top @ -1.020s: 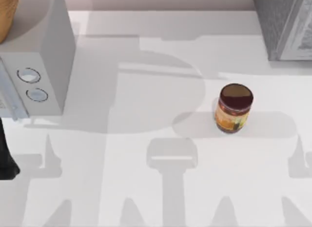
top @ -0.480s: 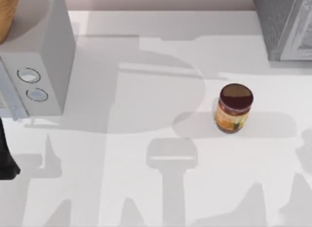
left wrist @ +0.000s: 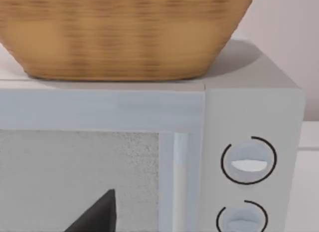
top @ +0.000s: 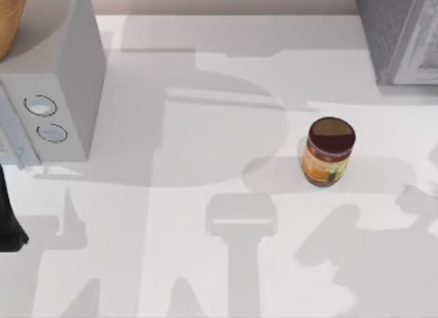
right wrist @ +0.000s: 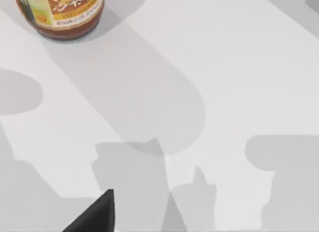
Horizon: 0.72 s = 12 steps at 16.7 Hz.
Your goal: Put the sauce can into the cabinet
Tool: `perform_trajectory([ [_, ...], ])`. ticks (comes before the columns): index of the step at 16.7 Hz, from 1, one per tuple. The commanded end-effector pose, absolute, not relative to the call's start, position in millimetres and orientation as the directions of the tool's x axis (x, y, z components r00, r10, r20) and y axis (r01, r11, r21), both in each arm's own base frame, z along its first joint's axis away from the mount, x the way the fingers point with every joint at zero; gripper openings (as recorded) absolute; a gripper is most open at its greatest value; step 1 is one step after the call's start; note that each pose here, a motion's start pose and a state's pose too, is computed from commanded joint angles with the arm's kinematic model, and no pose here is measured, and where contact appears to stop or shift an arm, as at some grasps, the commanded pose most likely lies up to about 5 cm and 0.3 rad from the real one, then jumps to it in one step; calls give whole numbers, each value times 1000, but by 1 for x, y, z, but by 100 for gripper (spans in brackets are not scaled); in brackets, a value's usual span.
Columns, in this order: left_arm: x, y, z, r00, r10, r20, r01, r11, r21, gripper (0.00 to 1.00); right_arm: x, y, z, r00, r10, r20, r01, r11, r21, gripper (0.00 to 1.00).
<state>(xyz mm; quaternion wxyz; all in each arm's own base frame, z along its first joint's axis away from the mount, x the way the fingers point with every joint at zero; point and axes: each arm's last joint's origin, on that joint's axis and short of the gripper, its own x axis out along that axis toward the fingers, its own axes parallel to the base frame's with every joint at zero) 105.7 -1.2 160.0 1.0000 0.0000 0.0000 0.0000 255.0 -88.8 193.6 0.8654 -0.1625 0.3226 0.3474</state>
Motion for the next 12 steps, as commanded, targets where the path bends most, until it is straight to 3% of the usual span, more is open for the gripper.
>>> perform_trajectory([
  [6,106,-1,160,1000,0,0,0,1000,0,100,327,-110,133,340,819,-463,-910,410,58,100],
  [12,106,-1,160,1000,0,0,0,1000,0,100,369,-79,67,199,955,-222,-974,217,59,100],
])
